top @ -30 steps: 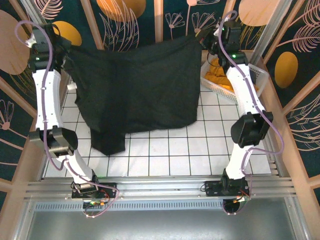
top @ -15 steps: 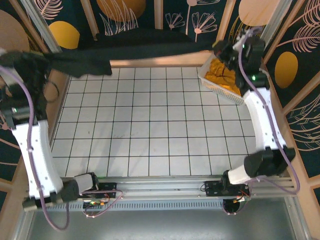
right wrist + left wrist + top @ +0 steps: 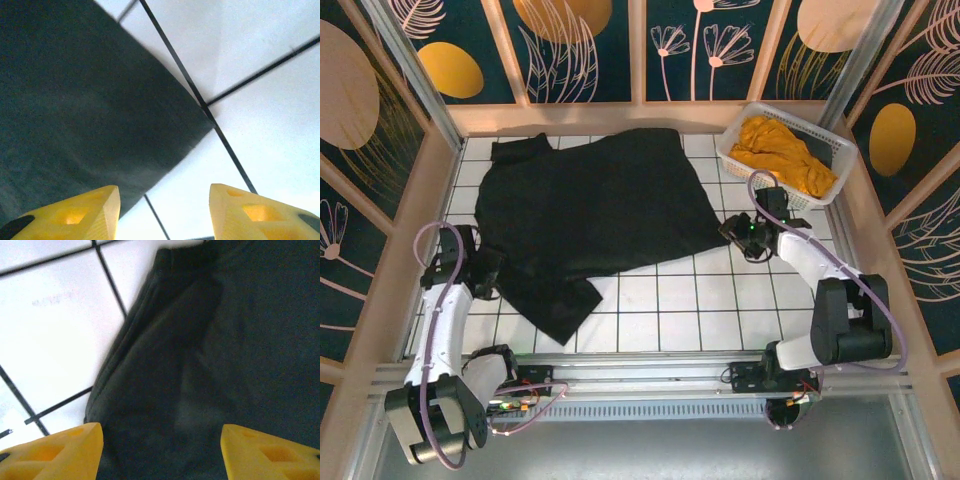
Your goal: Fold and stack the t-shirts
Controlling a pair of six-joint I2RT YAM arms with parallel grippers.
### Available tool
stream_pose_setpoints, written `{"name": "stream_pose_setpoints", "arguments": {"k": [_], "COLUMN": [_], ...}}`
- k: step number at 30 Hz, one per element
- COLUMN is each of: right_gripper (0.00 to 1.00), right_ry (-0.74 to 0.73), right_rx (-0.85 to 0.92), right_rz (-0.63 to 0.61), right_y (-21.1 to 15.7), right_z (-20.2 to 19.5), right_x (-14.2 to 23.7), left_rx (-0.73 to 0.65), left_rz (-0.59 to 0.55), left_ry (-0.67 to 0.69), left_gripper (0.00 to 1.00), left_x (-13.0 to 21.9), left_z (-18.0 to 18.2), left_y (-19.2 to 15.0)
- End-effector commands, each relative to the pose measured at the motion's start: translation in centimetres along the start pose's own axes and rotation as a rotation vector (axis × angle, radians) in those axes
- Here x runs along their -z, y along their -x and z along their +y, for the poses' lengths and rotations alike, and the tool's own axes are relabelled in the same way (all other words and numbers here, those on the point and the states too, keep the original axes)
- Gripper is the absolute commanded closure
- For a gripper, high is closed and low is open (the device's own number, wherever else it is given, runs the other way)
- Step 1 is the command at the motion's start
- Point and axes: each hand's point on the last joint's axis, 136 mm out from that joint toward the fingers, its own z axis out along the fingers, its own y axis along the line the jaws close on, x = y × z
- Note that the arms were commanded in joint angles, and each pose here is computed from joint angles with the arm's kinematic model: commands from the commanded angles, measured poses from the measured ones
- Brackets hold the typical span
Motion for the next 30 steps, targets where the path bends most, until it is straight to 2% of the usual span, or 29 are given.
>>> {"name": "stream_pose_setpoints", "arguments": {"k": [1,5,8,11,18,25,28,30], "right_gripper": [0.49,0.5,0.5,0.5,0.5,0.5,0.51,0.51], "right_ry": [-0.014,-0.029,-0.026,-0.031,-0.027,-0.043,-0.071,-0.102], "right_rx": [0.062,0.096,0.13,0.164,0.216,0.21,0.209,0.206], "right_rz": [-0.029,-0.038,-0.036,-0.027,-0.008,0.001,-0.004,-0.016], "right_y": [-0.3,-0.9,-1.0,-1.0,-1.2,-1.7,-1.7,-1.6], "right_z": [0.1,0.3,1.2,2.1,4.4,4.2,3.5,2.6], "right_x": [1.2,1.7,1.6,1.2,0.3,0.1,-0.1,-0.2], "left_rx": [-0.09,-0.161,-0.275,-0.392,-0.567,-0.606,-0.636,-0.659], "left_rz": [0.068,0.224,0.357,0.431,0.501,0.526,0.534,0.538], "left_ry": [-0.011,0.001,0.077,0.136,0.214,0.226,0.223,0.225], "left_gripper": [0.41,0.51,0.53,0.51,0.45,0.46,0.53,0.66], "left_x": [0.9,0.4,-0.7,-1.1,-1.3,-2.5,-3.4,-3.9], "left_z": [0.9,3.3,6.2,7.7,8.6,9.0,8.3,7.8], "left_y": [-2.2,-7.2,-11.3,-13.7,-17.0,-18.9,-19.6,-19.8]}}
